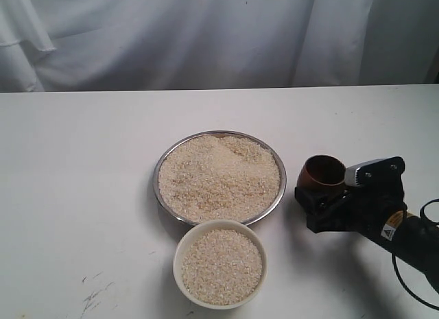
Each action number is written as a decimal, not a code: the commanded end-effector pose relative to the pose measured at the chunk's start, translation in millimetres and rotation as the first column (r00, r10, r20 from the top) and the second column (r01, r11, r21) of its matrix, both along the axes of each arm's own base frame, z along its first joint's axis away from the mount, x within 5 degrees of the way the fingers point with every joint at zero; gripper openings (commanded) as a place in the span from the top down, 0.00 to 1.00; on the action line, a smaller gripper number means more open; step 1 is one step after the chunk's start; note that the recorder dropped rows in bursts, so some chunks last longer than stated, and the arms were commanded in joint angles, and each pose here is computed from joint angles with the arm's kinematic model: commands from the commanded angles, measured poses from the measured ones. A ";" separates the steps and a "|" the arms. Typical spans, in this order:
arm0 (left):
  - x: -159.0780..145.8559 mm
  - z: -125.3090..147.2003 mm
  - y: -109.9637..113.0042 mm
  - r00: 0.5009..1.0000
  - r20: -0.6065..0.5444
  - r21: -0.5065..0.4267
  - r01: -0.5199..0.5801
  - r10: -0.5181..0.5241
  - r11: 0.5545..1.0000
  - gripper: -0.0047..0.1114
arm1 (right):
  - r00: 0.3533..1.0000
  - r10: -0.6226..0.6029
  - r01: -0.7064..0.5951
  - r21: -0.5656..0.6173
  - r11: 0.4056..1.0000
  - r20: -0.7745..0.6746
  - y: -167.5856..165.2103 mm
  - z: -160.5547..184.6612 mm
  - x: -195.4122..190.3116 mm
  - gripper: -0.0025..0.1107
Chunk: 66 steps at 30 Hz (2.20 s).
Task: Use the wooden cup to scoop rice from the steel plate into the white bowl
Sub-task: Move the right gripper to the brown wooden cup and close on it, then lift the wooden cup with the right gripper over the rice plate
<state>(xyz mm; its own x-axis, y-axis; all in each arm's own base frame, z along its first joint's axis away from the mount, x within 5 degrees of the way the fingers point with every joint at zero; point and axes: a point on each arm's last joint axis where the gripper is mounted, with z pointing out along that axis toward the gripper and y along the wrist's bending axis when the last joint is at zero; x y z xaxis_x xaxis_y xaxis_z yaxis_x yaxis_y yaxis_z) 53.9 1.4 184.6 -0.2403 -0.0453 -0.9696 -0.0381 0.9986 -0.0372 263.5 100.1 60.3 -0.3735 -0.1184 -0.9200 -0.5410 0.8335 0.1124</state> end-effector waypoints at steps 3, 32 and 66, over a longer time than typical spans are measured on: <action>0.1 -0.2 0.1 1.000 0.013 0.001 -0.002 0.002 1.000 0.96 | 0.999 0.006 -0.006 0.022 1.000 0.033 1.3 3.5 0.6 0.88; 0.1 -0.2 0.1 1.000 0.013 0.001 -0.002 0.002 1.000 0.96 | 0.996 0.076 -0.050 -0.404 0.913 0.048 24.1 132.7 61.5 0.98; 0.1 -0.2 0.1 1.000 0.013 0.001 -0.002 0.002 1.000 0.96 | 0.707 0.674 0.008 -0.950 -0.312 -0.216 178.7 130.2 86.6 0.98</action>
